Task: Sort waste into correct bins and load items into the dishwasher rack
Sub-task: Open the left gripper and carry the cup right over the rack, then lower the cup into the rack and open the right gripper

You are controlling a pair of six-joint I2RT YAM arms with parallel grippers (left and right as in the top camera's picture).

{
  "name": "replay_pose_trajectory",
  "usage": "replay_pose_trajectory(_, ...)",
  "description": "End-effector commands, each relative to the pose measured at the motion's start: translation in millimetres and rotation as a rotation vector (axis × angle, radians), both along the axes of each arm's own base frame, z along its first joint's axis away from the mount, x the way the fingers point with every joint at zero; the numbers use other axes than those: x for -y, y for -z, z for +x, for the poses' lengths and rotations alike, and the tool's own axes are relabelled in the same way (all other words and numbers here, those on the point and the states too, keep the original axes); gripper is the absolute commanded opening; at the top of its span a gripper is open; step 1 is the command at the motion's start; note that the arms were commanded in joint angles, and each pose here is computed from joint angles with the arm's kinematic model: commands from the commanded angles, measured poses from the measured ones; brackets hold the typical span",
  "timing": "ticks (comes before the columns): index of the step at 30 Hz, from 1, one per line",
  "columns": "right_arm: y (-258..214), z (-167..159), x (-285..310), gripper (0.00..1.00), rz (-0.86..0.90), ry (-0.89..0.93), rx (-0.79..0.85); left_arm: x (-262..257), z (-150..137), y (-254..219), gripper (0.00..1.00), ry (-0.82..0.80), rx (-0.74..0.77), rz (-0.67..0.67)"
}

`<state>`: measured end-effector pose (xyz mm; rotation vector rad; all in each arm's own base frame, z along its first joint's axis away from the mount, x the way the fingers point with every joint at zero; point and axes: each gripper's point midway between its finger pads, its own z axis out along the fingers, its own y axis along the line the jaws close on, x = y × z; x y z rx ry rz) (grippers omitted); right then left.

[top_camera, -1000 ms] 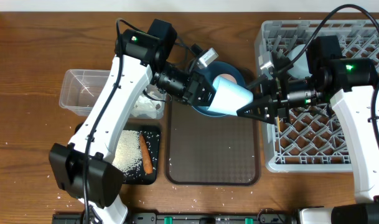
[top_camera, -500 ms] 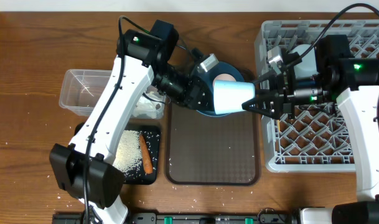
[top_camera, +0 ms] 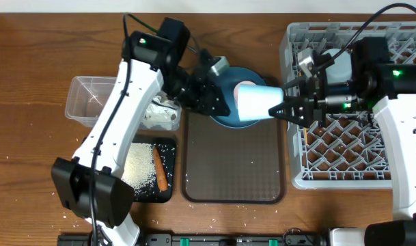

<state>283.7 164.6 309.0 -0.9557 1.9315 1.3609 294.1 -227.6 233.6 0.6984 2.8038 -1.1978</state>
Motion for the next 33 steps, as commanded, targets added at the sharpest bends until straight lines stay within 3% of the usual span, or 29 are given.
replay_pose_trajectory(1, 10, 17, 17, 0.35, -0.078, 0.129, -0.121, -29, 14, 18, 0.48, -0.105, 0.017, 0.183)
replay_pose_trajectory(5, 41, 43, 50, 0.34, -0.268, 0.368, -0.270, -48, 22, 29, 0.60, -0.152, 0.043, 0.301)
replay_pose_trajectory(9, 76, 61, 104, 0.34, -0.494, 0.704, -0.431, -52, 23, 31, 0.82, -0.155, 0.053, 0.328)
replay_pose_trajectory(17, 102, 55, 191, 0.33, -0.831, 1.134, -0.531, -52, 24, 31, 0.90, -0.156, 0.054, 0.328)
replay_pose_trajectory(22, 105, 46, 215, 0.33, -0.925, 1.236, -0.552, -52, 24, 31, 0.93, -0.155, 0.054, 0.328)
replay_pose_trajectory(33, 119, 37, 216, 0.33, -0.957, 1.220, -0.596, -52, 24, 31, 0.94, -0.155, 0.054, 0.328)
